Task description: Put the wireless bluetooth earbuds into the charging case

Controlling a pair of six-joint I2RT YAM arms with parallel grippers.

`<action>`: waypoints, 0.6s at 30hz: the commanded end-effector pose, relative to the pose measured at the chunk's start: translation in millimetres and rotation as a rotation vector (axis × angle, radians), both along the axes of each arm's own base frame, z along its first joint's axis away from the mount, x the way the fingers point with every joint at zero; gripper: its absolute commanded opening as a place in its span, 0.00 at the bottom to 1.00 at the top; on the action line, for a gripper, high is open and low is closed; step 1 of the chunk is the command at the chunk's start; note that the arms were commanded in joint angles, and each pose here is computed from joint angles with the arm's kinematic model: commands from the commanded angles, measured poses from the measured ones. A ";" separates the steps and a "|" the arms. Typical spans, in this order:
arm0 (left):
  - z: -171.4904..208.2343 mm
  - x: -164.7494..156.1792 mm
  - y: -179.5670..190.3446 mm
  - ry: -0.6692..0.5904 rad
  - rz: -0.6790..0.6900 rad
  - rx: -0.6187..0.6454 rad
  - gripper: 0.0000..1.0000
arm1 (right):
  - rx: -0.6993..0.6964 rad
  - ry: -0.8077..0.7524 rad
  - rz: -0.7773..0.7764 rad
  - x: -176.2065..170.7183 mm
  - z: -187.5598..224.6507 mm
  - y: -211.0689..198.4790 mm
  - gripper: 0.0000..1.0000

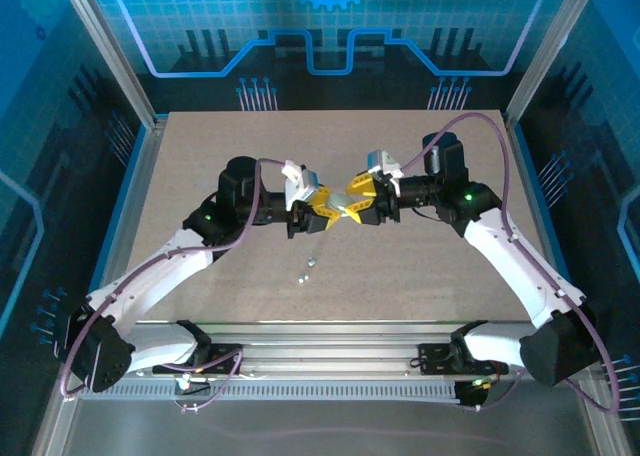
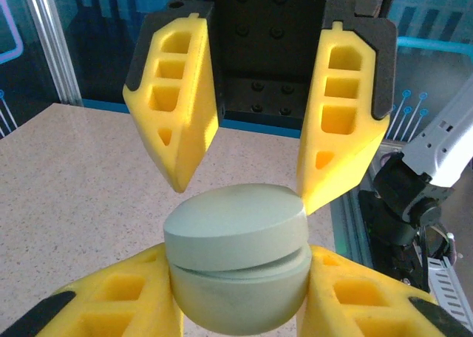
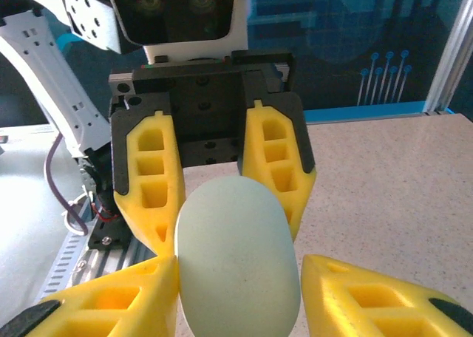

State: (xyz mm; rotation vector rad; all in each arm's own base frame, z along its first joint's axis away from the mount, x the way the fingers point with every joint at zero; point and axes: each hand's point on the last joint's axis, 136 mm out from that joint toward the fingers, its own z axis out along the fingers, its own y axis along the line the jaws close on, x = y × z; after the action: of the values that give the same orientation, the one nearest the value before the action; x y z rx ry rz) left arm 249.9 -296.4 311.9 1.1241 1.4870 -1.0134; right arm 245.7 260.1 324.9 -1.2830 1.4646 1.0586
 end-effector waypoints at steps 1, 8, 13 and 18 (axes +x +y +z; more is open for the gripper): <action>12.2 -18.2 -6.6 -0.021 -0.095 -0.037 0.34 | 0.004 -0.063 -0.131 25.5 5.9 -7.0 0.47; 12.7 -19.2 -6.2 -0.020 -0.097 -0.042 0.33 | 0.010 -0.067 -0.185 31.8 9.5 -11.2 0.47; 12.0 -18.9 -6.5 -0.016 -0.095 -0.048 0.33 | 0.016 -0.074 -0.223 35.7 11.7 -14.5 0.49; 11.3 -18.7 -6.4 -0.015 -0.092 -0.051 0.34 | 0.026 -0.085 -0.238 35.7 16.7 -15.9 0.49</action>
State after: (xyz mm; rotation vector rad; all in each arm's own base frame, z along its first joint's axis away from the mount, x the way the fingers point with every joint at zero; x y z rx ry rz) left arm 252.4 -294.9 308.8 1.0984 1.5111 -1.0239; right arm 264.5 252.2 342.1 -1.1585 1.4657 0.9334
